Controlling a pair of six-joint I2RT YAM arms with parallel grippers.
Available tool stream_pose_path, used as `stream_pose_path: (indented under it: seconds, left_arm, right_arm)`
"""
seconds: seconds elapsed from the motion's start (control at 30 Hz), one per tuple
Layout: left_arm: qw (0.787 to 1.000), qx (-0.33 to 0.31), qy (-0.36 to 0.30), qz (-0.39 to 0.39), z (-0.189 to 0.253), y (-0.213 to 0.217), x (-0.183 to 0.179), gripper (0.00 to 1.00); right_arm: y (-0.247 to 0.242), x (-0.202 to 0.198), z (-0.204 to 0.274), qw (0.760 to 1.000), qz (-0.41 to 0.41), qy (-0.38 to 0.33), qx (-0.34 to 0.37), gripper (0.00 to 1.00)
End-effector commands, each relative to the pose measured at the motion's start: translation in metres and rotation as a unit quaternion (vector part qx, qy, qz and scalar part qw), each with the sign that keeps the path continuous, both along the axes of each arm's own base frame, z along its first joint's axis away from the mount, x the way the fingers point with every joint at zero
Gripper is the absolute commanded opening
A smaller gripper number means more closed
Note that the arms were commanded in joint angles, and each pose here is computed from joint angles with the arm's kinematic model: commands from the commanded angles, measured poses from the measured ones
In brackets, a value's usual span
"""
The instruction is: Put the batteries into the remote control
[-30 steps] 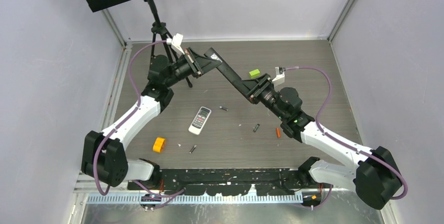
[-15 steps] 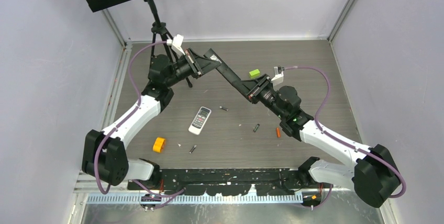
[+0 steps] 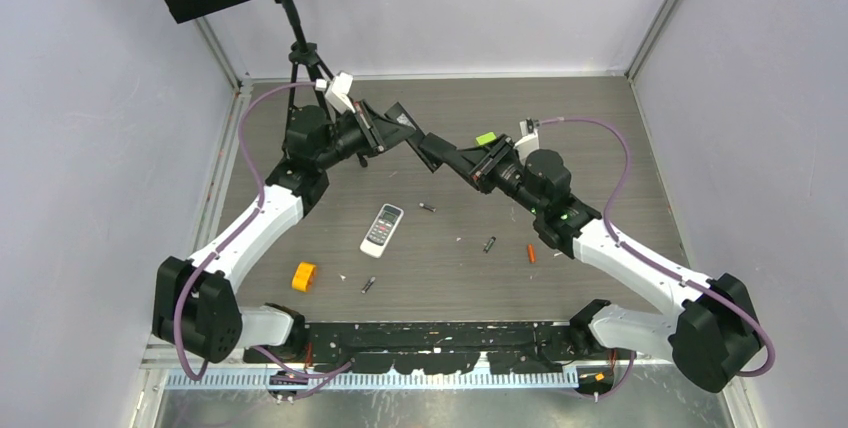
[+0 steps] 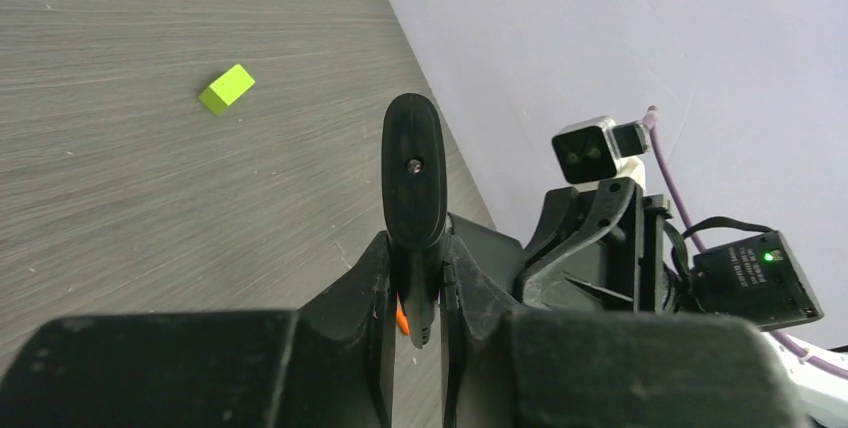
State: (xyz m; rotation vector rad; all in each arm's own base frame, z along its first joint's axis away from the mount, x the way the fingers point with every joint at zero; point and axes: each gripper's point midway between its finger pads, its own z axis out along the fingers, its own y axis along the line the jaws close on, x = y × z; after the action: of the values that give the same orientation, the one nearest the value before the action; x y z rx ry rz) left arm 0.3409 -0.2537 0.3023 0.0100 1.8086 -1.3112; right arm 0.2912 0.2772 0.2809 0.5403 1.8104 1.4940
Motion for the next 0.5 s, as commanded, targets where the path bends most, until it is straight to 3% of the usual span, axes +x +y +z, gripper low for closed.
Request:
stream_pose_path:
  seconds: [0.0, 0.2, 0.47]
  left_arm:
    - [0.999, 0.025, -0.036, 0.013, 0.008, 0.007, 0.0, 0.0]
    - [0.996, 0.082, -0.012, 0.034, -0.037, 0.017, 0.003, 0.0]
    - [0.995, 0.085, -0.036, -0.027, -0.045, 0.008, -0.016, 0.0]
  right_arm:
    - [-0.003, 0.001, 0.026, 0.998, -0.002, -0.048, 0.03, 0.0]
    - [-0.036, 0.01, 0.007, 0.996, -0.071, -0.041, -0.029, 0.0]
    - [-0.104, 0.034, -0.093, 0.965, -0.175, 0.069, -0.184, 0.0]
